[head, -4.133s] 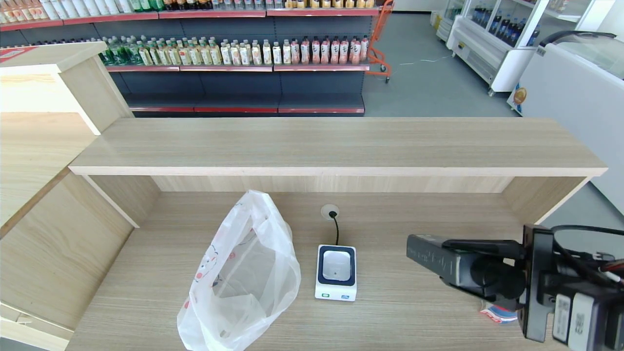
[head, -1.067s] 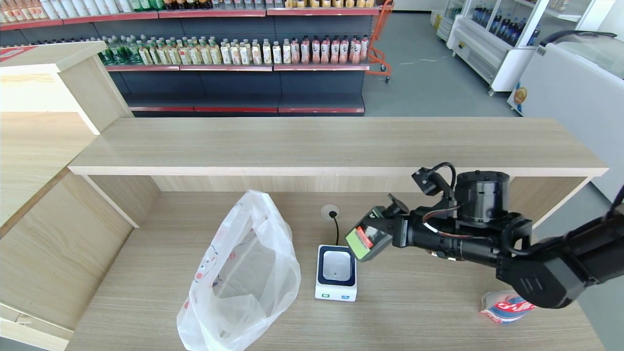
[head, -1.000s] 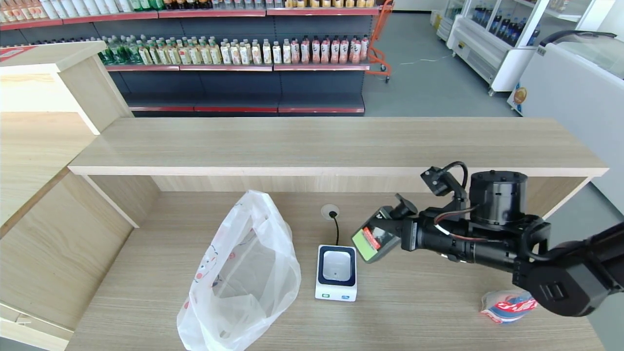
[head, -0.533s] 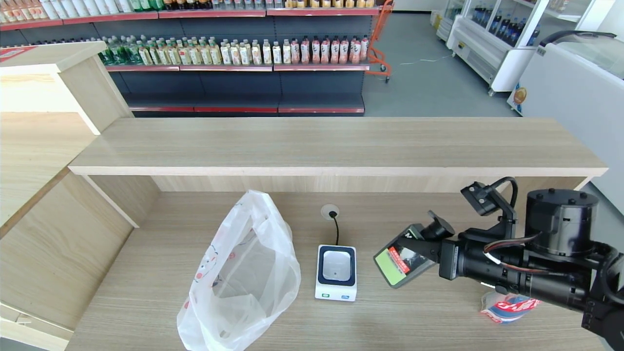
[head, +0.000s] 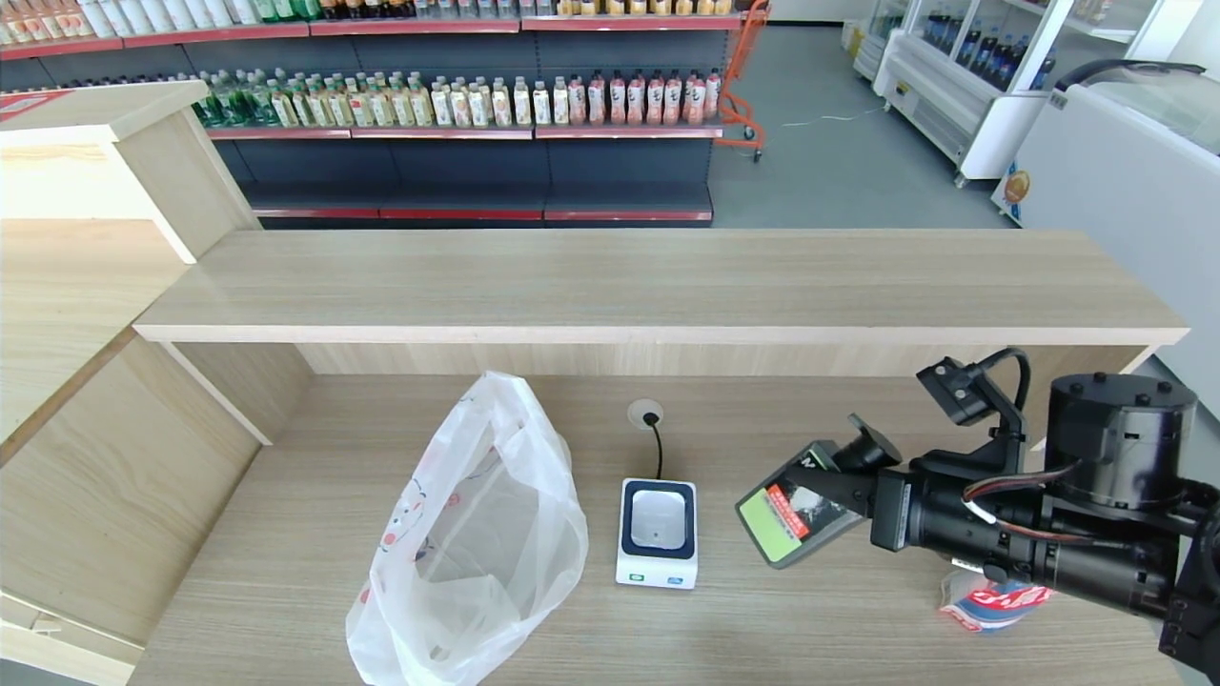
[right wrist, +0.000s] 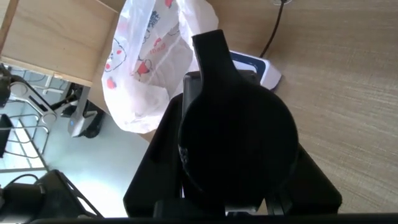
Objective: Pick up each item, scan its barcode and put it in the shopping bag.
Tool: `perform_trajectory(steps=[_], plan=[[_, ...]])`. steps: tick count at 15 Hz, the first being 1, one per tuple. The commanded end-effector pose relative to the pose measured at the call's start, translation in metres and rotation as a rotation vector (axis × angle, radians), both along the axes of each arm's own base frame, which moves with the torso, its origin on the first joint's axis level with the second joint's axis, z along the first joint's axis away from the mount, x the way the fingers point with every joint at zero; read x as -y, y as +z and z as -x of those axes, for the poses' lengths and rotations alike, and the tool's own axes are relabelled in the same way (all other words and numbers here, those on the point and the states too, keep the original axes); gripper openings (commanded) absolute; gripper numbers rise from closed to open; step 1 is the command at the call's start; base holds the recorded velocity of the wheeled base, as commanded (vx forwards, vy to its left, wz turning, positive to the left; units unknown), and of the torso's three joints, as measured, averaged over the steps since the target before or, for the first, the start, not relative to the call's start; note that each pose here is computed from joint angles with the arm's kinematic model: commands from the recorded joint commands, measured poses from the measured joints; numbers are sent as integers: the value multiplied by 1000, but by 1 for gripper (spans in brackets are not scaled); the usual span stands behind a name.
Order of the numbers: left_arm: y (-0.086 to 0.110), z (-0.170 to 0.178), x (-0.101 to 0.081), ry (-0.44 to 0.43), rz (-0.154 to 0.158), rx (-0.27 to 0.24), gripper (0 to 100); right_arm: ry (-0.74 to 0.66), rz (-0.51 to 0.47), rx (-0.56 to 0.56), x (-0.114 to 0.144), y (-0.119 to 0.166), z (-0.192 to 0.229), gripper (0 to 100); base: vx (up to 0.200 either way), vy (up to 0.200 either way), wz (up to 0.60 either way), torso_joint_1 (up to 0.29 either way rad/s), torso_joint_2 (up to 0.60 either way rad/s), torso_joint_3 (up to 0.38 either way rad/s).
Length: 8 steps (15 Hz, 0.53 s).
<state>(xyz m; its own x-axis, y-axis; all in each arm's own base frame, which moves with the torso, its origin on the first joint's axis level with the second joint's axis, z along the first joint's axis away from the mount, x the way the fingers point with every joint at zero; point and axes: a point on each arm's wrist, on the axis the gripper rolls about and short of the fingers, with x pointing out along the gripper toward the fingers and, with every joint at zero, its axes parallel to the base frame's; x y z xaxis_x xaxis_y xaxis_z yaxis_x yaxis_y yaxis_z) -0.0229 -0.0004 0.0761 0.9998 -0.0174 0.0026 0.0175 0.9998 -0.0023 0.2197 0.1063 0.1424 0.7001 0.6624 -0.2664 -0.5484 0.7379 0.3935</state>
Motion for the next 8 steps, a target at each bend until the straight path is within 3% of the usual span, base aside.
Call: perform_trajectory(steps=[1, 7, 8], plan=[[0, 0, 0, 1, 2, 0, 100, 3, 0, -2, -1, -1, -1, 0, 0, 200, 0, 2, 7, 2], [0, 0, 0, 1, 1, 1, 100, 48, 15, -30, -18, -9, -10, 0, 0, 200, 0, 3, 4, 5], [0, 0, 0, 1, 1, 1, 100, 61, 18, -34, -24, -11, -14, 0, 0, 0, 0, 0, 0, 0]])
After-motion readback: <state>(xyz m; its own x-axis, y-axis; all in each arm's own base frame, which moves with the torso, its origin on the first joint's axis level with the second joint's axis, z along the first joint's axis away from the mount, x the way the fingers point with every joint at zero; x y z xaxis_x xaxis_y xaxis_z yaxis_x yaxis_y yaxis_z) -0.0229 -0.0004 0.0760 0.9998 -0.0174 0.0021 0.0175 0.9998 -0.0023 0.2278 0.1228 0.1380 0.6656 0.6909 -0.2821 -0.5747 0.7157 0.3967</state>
